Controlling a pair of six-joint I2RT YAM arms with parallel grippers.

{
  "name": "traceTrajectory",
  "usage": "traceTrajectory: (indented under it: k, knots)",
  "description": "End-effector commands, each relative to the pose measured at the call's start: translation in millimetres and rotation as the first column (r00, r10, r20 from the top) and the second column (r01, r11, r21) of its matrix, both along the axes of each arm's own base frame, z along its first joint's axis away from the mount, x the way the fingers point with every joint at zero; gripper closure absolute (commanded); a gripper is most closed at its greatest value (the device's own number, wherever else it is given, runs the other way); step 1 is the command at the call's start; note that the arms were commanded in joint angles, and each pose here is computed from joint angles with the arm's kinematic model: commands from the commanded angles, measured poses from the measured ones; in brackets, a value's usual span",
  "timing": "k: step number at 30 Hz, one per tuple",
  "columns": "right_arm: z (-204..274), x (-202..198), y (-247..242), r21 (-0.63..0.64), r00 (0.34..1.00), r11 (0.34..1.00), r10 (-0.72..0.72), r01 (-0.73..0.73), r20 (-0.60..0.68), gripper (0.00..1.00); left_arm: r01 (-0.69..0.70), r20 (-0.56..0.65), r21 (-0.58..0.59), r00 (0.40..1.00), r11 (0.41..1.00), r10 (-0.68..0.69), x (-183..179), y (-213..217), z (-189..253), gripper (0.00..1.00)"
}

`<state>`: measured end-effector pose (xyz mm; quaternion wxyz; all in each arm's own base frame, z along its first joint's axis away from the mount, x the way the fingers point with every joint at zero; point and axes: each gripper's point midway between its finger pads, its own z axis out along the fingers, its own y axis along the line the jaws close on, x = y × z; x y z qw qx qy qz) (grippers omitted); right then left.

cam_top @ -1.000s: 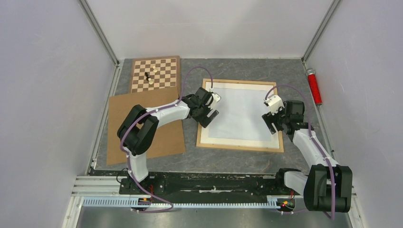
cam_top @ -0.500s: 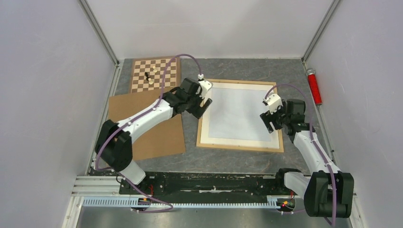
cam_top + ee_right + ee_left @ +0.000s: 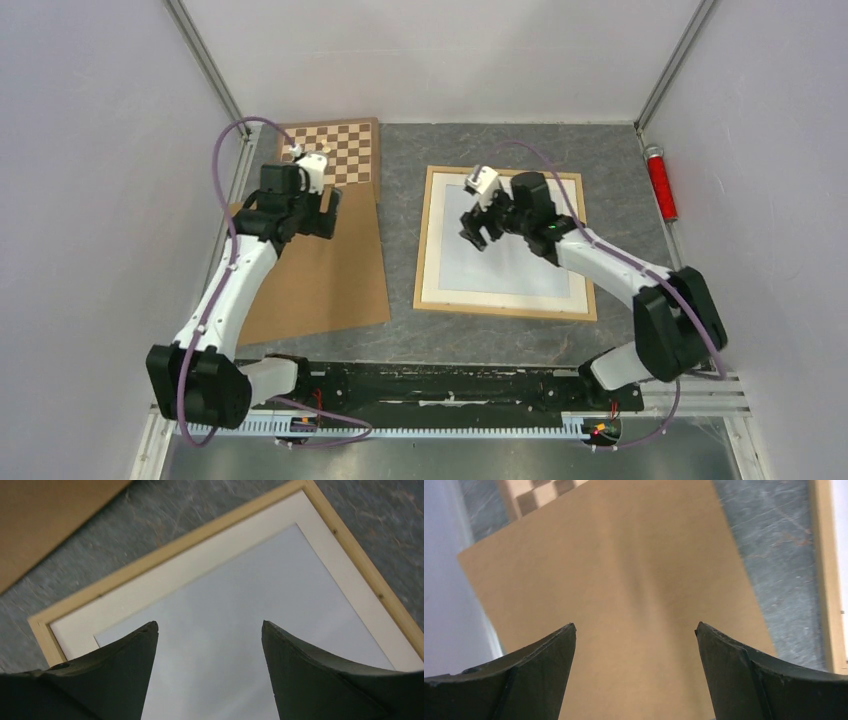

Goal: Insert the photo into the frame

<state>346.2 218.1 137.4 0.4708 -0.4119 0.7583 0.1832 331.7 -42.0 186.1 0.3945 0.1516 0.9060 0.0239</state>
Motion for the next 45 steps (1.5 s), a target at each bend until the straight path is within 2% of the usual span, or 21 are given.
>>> traceTrajectory:
  k: [1, 8, 13, 17, 22, 30, 39, 42, 45]
  knots:
    - [44, 25, 83, 0.19, 0.997, 0.979, 0.062, -0.069, 0.045, 0.22, -0.077, -0.015, 0.021, 0.997, 0.997, 0.078, -17, 46, -3, 0.04]
    - [11, 42, 195, 0.314, 0.961, 0.937, 0.213, -0.15, -0.177, 0.24, -0.293, -0.06, 0.0, 0.954, 0.956, 0.293, -29, 118, -24, 0.04]
    - [-22, 49, 234, 0.355, 0.927, 0.926, 0.241, -0.132, -0.285, 0.24, -0.358, -0.079, -0.006, 0.931, 0.934, 0.356, -34, 144, -33, 0.04]
    - [-60, 48, 243, 0.385, 0.885, 0.92, 0.235, -0.069, -0.403, 0.25, -0.391, -0.075, 0.002, 0.918, 0.92, 0.39, -38, 160, -35, 0.04]
    - [-90, 48, 249, 0.397, 0.843, 0.918, 0.231, -0.022, -0.486, 0.26, -0.413, -0.073, -0.002, 0.908, 0.911, 0.412, -42, 173, -34, 0.04]
    - [-110, 30, 257, 0.483, 0.751, 0.875, 0.301, 0.027, -0.587, 0.3, -0.431, -0.082, -0.011, 0.9, 0.902, 0.429, -43, 185, -40, 0.04]
    - [-133, 23, 260, 0.525, 0.688, 0.847, 0.331, 0.086, -0.646, 0.34, -0.438, -0.082, -0.04, 0.897, 0.898, 0.434, -41, 187, -39, 0.05]
    - [-137, 24, 261, 0.543, 0.671, 0.833, 0.343, 0.105, -0.657, 0.4, -0.438, -0.087, -0.043, 0.897, 0.898, 0.433, -42, 187, -40, 0.05]
    - [-137, 27, 261, 0.563, 0.666, 0.819, 0.357, 0.115, -0.655, 0.53, -0.438, -0.087, -0.043, 0.897, 0.898, 0.434, -41, 187, -41, 0.05]
